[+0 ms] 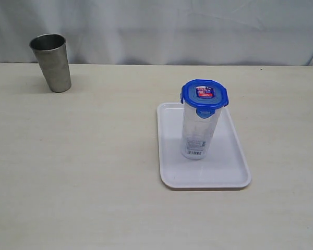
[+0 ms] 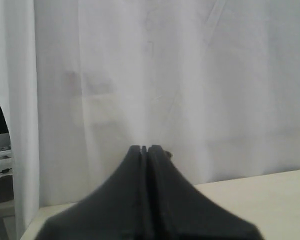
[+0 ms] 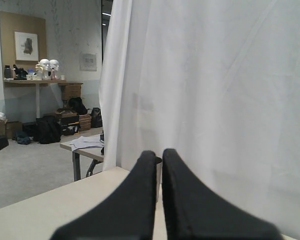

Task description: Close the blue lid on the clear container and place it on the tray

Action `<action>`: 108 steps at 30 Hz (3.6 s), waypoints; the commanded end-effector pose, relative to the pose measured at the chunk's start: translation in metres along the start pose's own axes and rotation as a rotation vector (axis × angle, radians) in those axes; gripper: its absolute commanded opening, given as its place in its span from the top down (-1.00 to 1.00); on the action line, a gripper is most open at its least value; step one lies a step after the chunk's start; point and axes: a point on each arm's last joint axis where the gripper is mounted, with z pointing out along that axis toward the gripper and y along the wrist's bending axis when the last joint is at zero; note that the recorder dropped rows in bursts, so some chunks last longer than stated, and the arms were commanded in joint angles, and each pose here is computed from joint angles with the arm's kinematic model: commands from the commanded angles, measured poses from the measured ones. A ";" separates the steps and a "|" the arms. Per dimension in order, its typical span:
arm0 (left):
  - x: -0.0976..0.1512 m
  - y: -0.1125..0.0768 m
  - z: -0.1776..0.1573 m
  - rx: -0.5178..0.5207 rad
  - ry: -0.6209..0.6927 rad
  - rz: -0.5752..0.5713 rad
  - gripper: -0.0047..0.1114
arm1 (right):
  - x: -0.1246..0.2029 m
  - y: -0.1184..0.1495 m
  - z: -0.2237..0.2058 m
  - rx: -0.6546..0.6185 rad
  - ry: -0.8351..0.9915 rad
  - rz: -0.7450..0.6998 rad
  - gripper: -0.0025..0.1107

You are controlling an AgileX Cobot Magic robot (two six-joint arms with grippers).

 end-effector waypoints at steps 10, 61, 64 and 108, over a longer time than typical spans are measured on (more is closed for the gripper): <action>0.041 -0.005 -0.004 0.028 0.294 -0.060 0.92 | 0.001 0.000 0.000 0.002 -0.002 0.000 0.88; 0.051 -0.005 -0.008 0.020 0.409 -0.082 0.92 | 0.001 0.000 0.000 0.002 -0.002 0.000 0.88; 0.051 -0.005 -0.008 0.020 0.409 -0.082 0.92 | 0.000 0.000 -0.001 0.038 -0.012 -0.012 0.88; 0.051 -0.005 -0.008 0.021 0.414 -0.087 0.92 | 0.153 -0.012 0.008 0.669 0.383 -0.186 0.88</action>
